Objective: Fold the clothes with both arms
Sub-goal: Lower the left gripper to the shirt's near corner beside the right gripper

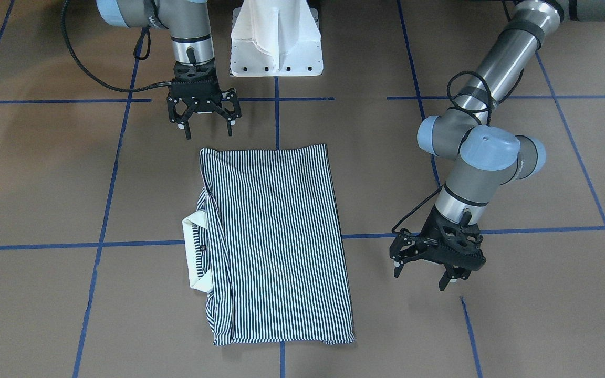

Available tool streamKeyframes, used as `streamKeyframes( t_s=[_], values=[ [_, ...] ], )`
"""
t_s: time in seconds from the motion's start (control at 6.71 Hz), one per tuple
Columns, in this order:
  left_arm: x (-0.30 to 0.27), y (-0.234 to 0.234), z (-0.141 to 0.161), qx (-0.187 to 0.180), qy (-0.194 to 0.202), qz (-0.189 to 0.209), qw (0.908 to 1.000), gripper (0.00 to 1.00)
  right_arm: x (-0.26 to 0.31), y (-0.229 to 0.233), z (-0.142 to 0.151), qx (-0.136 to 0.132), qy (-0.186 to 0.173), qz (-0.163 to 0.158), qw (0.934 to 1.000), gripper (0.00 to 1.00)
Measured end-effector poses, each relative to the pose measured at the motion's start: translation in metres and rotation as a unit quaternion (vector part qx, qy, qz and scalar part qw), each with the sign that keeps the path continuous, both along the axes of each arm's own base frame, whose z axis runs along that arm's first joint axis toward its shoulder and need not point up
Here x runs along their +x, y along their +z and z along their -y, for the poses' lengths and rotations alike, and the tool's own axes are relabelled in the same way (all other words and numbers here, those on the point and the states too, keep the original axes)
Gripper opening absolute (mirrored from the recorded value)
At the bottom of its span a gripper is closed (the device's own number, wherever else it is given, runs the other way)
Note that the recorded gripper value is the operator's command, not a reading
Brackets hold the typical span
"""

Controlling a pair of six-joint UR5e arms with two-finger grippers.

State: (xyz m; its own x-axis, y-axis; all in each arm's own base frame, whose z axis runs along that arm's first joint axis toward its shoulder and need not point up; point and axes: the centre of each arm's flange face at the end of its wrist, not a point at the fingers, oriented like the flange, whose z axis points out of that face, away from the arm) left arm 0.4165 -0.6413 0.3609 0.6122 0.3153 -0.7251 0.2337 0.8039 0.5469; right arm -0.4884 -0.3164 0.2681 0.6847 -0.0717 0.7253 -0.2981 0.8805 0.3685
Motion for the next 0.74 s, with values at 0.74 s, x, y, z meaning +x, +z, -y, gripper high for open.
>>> streamKeyframes(
  t_s=[0.74],
  values=[
    [0.051, -0.056, -0.218, -0.213, -0.023, -0.194, 0.9575, 0.67, 0.033, 0.034, -0.001, -0.133, 0.102, 0.192, 0.9670, 0.96]
  ],
)
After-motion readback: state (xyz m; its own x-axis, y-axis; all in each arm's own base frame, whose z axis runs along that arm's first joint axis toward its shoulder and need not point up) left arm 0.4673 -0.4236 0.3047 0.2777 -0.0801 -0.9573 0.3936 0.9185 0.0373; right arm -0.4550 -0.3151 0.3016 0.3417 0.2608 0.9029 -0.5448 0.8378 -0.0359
